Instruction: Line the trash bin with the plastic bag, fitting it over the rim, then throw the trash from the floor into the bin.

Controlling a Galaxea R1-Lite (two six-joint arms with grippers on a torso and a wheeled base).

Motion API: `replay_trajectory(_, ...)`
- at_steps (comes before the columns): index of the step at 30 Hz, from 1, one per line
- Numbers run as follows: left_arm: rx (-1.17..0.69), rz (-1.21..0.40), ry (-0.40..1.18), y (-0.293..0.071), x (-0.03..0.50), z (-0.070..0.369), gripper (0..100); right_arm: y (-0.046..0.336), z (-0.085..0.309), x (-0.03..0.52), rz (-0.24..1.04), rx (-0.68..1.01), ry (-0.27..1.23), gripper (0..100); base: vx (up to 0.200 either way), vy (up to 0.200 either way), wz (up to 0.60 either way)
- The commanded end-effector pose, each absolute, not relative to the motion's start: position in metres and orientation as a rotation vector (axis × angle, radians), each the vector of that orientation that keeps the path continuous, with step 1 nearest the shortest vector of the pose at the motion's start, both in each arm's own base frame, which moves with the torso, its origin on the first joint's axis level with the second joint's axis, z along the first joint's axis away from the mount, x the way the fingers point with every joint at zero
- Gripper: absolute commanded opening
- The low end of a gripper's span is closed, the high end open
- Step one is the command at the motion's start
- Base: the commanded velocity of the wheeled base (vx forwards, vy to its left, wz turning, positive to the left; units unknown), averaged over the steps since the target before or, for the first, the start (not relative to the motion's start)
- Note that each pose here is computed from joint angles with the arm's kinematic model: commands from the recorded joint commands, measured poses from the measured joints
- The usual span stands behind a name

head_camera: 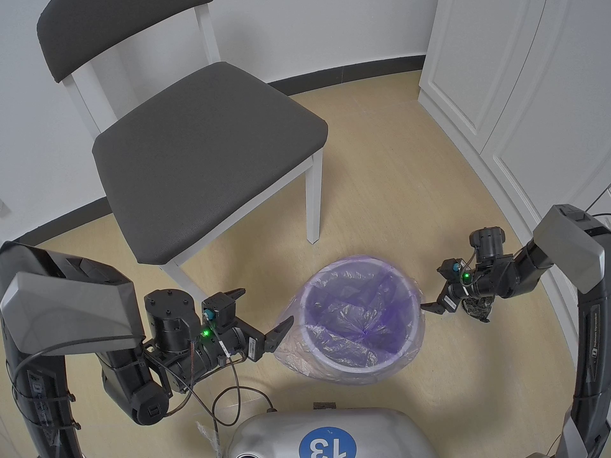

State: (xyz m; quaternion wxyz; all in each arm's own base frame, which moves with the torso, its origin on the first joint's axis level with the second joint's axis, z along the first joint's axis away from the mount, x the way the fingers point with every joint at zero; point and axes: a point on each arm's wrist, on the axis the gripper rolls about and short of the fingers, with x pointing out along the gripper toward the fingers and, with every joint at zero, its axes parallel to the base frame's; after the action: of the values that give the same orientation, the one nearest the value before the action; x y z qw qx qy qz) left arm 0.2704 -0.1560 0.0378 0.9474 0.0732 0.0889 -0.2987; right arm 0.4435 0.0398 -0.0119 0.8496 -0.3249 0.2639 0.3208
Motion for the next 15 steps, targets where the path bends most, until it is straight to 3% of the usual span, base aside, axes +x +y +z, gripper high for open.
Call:
replay_trajectory(1,0.147,-0.610,0.116,-0.174,0.275,0.043,100,0.063,-0.051,0.469,0.738,-0.690,0.611,100,0.000,0.000,0.00)
replay_trajectory(10,0.165,-0.638,0.107,-0.195,0.282,0.030,100,0.065,-0.053,0.455,0.766,-0.698,0.636,100,0.000,0.000,0.00)
replay_trajectory(15,0.189,-0.626,0.102,-0.200,0.288,0.032,100,0.043,-0.013,0.431,0.714,-0.704,0.586,100,0.000,0.000,0.00)
